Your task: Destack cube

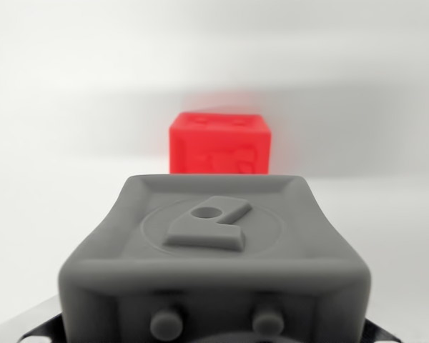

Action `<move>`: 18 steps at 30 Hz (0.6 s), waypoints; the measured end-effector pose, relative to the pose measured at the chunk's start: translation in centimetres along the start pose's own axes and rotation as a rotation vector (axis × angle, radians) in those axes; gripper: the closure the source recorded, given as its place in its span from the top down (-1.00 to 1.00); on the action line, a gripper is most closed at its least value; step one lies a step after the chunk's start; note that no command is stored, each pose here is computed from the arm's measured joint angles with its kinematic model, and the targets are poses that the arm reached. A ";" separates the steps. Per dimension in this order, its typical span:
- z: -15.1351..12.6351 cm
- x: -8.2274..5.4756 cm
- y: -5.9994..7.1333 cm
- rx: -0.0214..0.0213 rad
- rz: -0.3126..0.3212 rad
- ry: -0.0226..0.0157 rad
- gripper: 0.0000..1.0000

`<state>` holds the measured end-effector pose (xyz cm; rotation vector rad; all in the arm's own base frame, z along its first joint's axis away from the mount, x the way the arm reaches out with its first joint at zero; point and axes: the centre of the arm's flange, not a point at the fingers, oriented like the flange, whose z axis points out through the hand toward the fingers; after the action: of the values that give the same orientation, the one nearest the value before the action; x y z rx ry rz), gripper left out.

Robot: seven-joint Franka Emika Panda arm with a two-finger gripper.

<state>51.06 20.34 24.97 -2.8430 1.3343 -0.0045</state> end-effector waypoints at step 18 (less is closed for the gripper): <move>-4.8 0.2 0.1 0.0027 -0.002 0.0033 -1.00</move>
<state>51.11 20.11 29.76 -2.8434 1.3308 -0.0110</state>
